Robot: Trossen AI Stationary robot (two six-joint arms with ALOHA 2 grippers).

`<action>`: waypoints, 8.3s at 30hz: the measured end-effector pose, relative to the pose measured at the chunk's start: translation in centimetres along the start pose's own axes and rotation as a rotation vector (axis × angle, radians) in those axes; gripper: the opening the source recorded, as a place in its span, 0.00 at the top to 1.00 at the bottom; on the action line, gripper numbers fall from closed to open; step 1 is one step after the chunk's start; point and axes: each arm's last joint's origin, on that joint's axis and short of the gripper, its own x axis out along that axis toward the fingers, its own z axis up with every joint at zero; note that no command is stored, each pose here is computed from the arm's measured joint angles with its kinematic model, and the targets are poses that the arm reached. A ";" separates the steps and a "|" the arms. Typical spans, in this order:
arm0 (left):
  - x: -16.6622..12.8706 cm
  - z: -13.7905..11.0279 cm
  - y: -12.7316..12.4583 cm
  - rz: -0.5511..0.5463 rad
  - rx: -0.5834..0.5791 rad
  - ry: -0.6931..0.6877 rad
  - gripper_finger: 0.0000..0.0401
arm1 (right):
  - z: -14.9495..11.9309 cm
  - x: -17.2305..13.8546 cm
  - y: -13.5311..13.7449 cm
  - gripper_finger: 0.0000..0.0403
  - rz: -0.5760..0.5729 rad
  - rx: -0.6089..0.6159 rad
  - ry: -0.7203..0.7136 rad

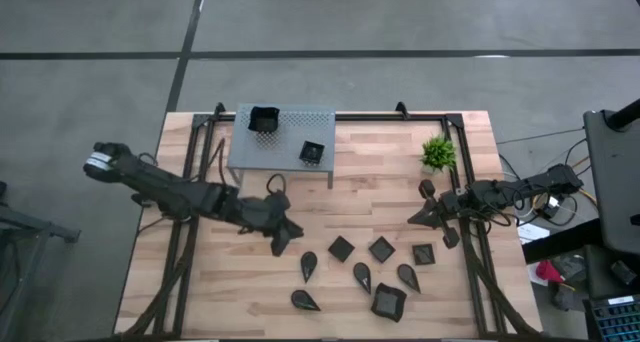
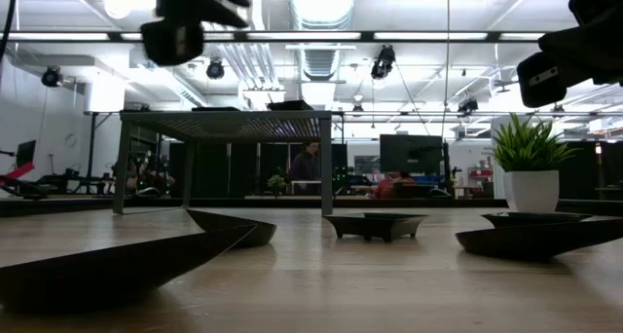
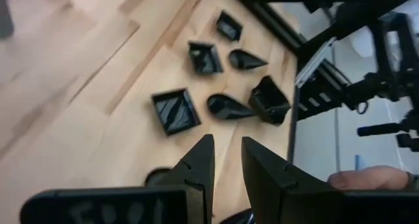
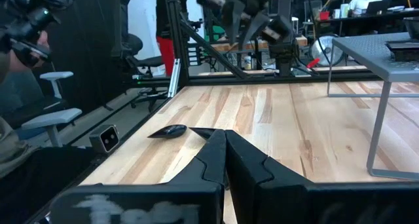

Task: Pick & Place Mini shaped plates
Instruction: Put the black leaf-shaped plate on the shelf, then stack the black leaf-shaped plate on top of the black leaf-shaped plate on the shelf

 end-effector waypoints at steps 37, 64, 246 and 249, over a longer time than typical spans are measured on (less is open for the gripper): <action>9.5 -9.8 4.5 0.189 -0.258 0.170 0.83 | 0.0 0.0 0.0 0.98 0.000 0.000 0.000; 10.2 -10.4 4.0 0.148 -0.305 0.187 0.83 | 0.0 0.0 0.0 0.98 0.000 0.000 0.000; 9.0 -4.6 -6.2 0.131 0.124 0.160 0.99 | 0.0 0.0 0.0 0.98 -0.001 0.000 0.000; 10.3 -5.6 -5.9 0.143 0.068 0.174 1.00 | 0.0 0.0 0.0 0.98 -0.001 0.000 0.000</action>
